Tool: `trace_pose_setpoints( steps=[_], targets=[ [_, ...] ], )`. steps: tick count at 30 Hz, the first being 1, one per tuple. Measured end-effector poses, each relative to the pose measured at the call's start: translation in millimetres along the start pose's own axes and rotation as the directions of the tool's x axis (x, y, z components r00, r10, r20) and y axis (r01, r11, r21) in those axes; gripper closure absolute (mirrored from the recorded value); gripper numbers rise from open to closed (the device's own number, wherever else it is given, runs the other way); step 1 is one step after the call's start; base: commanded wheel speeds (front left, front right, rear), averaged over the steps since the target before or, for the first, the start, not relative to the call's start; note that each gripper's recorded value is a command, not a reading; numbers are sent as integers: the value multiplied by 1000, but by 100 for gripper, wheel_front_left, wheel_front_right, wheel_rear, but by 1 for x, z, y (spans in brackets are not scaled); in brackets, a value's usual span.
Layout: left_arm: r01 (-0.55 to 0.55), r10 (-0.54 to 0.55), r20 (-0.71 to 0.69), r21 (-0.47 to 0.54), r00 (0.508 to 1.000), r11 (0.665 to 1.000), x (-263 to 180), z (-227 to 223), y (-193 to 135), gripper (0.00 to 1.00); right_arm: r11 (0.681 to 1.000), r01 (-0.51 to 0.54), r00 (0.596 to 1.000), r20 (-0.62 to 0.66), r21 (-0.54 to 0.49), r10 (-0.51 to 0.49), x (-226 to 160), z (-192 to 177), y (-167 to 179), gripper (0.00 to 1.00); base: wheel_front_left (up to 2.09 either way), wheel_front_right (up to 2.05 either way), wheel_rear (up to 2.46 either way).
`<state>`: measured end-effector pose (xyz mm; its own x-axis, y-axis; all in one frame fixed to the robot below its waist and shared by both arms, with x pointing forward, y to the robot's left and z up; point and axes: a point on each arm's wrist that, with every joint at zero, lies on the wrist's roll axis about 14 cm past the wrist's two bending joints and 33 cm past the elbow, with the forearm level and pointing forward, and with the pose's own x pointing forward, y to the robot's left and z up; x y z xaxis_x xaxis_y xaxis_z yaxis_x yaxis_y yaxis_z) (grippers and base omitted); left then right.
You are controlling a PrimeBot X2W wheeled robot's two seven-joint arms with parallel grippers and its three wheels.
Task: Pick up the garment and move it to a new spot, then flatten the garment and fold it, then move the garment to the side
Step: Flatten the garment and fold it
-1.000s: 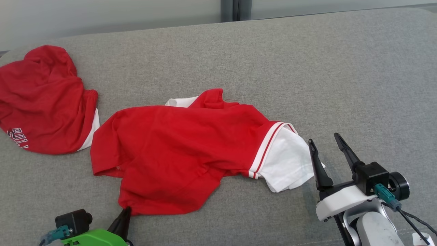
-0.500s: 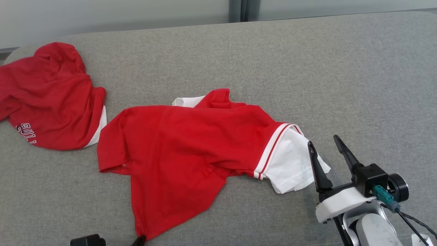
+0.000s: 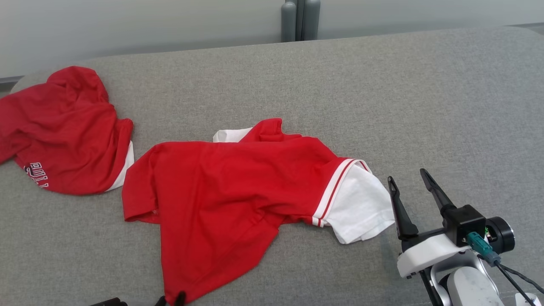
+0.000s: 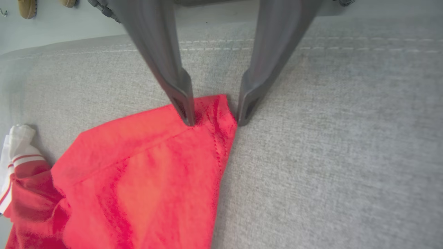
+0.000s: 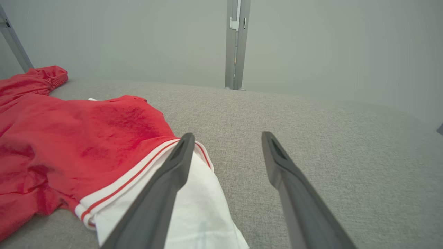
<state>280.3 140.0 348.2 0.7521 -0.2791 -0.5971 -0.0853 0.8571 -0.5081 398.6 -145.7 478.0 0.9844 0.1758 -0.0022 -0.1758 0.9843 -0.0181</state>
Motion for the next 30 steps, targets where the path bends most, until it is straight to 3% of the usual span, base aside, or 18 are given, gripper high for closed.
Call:
trace_pose_setpoints(
  steps=[10, 23, 30],
  targets=[
    [-42, 37, 161, 28, 986, 999, -16, 36, 13, 0, 997, 51, 996, 72, -50, -47, -16, 26, -16, 0, 0, 0, 0],
    [-100, 26, 446, 143, 895, 985, -50, 89, 20, 0, 993, 84, 991, 113, -78, -75, -38, 41, -25, 0, 0, 0, 0],
    [-121, -40, 600, 225, 799, 967, -64, 139, 8, 0, 993, 84, 992, 101, -78, -76, -42, 36, -24, 0, 0, 0, 0]
  ],
)
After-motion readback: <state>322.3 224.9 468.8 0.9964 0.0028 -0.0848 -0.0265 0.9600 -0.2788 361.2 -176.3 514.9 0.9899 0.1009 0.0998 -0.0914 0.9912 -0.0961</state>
